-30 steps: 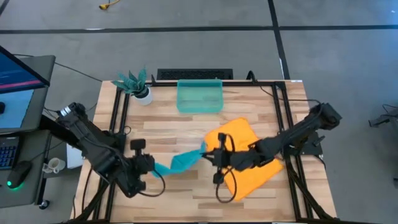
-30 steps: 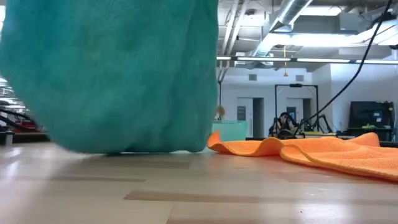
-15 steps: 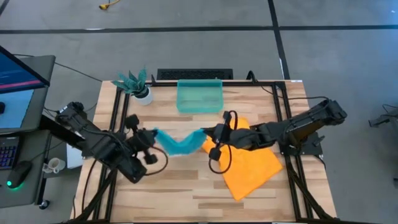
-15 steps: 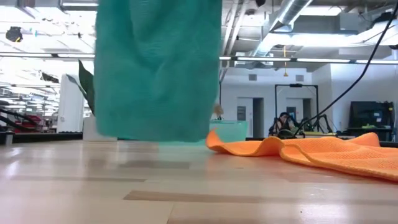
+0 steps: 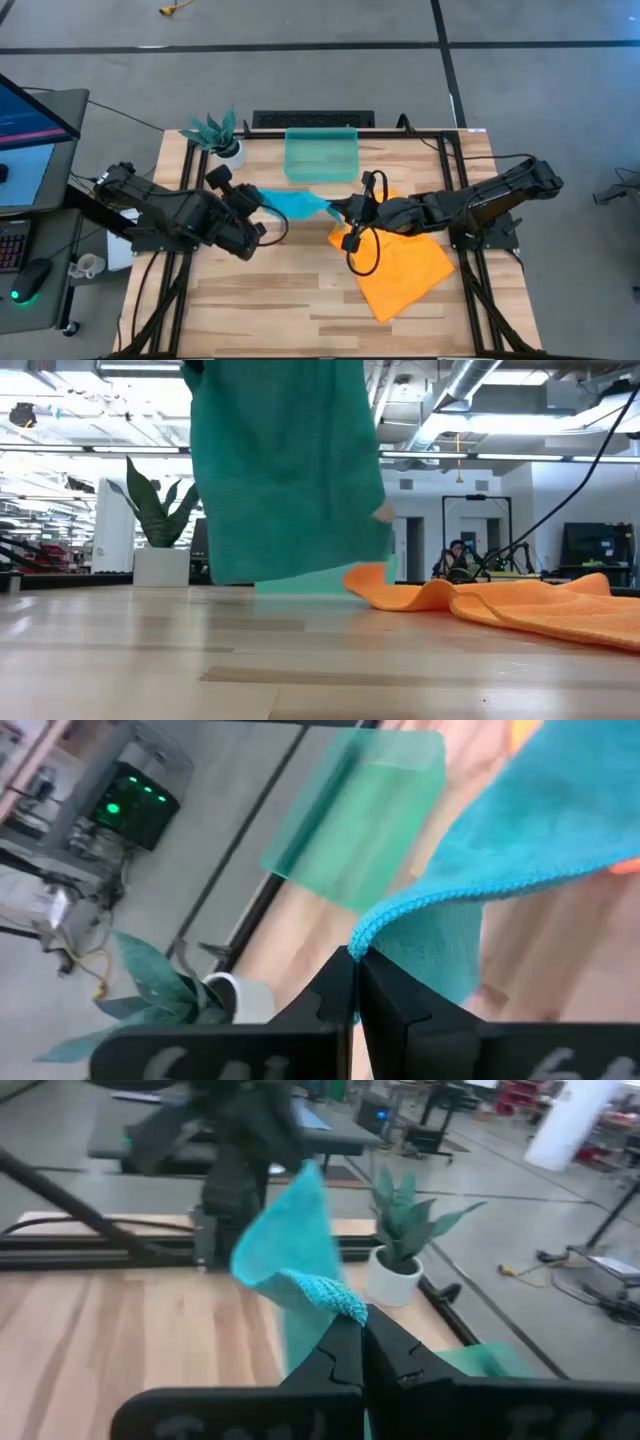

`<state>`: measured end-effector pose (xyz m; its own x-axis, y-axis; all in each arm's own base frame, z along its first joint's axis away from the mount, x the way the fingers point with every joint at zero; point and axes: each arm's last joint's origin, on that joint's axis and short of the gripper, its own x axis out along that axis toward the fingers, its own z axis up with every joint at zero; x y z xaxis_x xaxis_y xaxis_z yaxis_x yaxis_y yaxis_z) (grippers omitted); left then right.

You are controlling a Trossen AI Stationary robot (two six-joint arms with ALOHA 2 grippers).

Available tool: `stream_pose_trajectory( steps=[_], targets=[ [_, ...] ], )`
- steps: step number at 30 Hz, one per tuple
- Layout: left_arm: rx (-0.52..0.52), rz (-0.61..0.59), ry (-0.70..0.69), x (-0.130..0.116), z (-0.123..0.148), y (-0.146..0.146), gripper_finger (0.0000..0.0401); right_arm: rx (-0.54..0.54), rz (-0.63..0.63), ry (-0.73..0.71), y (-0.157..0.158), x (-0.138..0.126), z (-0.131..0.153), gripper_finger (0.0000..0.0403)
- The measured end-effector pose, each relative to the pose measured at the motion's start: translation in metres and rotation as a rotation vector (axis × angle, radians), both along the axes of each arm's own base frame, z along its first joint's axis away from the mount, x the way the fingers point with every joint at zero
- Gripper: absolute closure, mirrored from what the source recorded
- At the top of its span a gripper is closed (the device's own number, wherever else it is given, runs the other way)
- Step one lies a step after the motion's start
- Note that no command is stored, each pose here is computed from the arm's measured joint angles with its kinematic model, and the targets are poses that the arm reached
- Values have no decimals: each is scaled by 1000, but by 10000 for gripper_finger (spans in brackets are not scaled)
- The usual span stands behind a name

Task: Roll microfiber towels into tight, uniform cylinder then place into a basket
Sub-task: Fold the blue microfiber cloth

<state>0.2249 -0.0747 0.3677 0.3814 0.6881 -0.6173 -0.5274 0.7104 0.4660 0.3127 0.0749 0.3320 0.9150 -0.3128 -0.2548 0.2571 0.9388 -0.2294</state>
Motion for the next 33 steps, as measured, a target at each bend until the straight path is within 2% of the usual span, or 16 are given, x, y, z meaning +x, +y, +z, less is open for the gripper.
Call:
stream_pose_trajectory(
  steps=[10,16,19,23,26,33],
  targets=[
    [113,-49,115,-2,7,20,401,-79,-19,31,-19,4,0,394],
    [160,-29,241,-2,11,52,401,-119,-71,46,-39,8,0,395],
    [167,8,272,-11,18,72,401,-126,-34,38,-50,11,1,393],
    [67,54,243,-28,27,91,401,-101,30,19,-62,13,3,396],
    [-33,54,192,-43,26,90,401,-86,76,20,-64,14,-1,397],
    [-245,29,151,-57,-20,51,401,37,195,51,-37,9,-27,395]
  ],
)
